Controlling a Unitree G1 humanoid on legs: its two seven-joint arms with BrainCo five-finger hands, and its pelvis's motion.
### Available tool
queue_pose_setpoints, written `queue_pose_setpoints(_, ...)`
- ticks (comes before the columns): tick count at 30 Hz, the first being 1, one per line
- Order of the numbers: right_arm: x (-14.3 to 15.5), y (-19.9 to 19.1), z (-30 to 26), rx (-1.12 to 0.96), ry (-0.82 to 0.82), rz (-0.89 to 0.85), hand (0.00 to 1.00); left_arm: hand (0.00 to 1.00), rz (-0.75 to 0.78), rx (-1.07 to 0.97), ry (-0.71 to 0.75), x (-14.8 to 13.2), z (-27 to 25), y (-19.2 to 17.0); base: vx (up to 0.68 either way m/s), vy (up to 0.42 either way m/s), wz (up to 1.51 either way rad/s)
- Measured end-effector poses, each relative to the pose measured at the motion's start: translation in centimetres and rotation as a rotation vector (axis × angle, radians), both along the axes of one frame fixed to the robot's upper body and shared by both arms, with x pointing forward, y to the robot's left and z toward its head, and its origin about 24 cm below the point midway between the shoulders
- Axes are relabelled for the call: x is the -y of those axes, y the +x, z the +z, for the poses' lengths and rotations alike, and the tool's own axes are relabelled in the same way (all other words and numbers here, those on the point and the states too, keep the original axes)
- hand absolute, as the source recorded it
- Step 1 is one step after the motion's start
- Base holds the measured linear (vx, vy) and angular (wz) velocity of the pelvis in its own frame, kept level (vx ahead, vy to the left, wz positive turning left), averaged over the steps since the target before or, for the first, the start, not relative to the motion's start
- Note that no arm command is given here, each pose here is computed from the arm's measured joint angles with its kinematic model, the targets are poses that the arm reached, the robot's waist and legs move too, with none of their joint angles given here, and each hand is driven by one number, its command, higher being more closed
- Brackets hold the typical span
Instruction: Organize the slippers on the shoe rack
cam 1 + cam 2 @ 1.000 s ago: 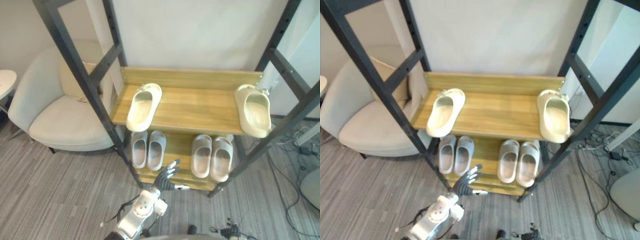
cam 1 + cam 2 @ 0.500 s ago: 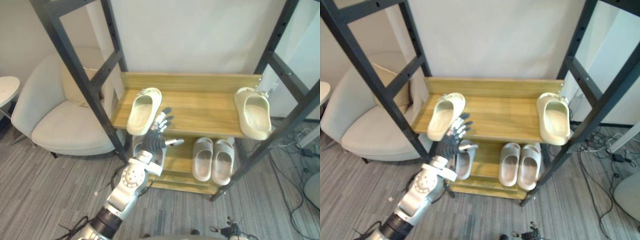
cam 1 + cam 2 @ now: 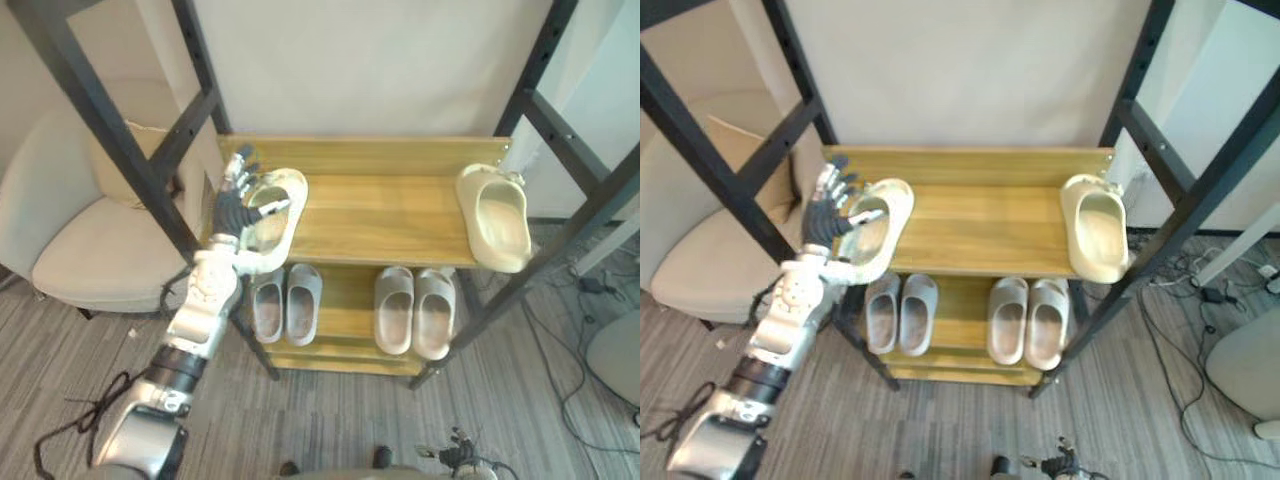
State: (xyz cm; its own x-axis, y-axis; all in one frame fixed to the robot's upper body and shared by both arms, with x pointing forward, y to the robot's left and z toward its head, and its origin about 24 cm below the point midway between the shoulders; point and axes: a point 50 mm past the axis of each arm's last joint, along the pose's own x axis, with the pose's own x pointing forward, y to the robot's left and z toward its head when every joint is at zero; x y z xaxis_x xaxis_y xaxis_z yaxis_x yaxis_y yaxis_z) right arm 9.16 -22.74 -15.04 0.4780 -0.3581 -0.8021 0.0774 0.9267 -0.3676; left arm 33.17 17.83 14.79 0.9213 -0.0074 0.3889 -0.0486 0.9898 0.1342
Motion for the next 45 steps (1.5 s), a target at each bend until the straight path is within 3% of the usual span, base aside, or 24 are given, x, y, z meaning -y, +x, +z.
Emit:
queue_pose_setpoints(11,0.0,0.5,0.1,0.016,0.009,-0.011,0.00,0.00,0.122,-0.032,0.098,-3.3,1.5,2.3,0.00,0.000,0.00)
queue_pose_setpoints(28,0.1,0.5,0.1,0.020,0.012,-0.024,0.00,0.00,0.183,-0.078,0.293,-4.1,1.8,3.6,-0.01,-0.003,-0.01)
queue_pose_setpoints(34,0.2,0.6,0.2,0.026,0.016,-0.038,0.00,0.00,0.222,-0.099,0.447,-4.2,2.5,4.7,0.00,0.000,-0.01)
queue_pose_setpoints(35,0.2,0.6,0.2,0.026,0.016,-0.038,0.00,1.00,0.222,-0.099,0.448,-4.2,2.5,4.7,-0.01,0.003,-0.08)
queue_pose_setpoints(45,0.5,0.7,0.3,0.049,0.022,-0.075,0.00,1.00,0.298,-0.117,0.520,-5.3,3.6,5.6,-0.01,0.000,-0.13)
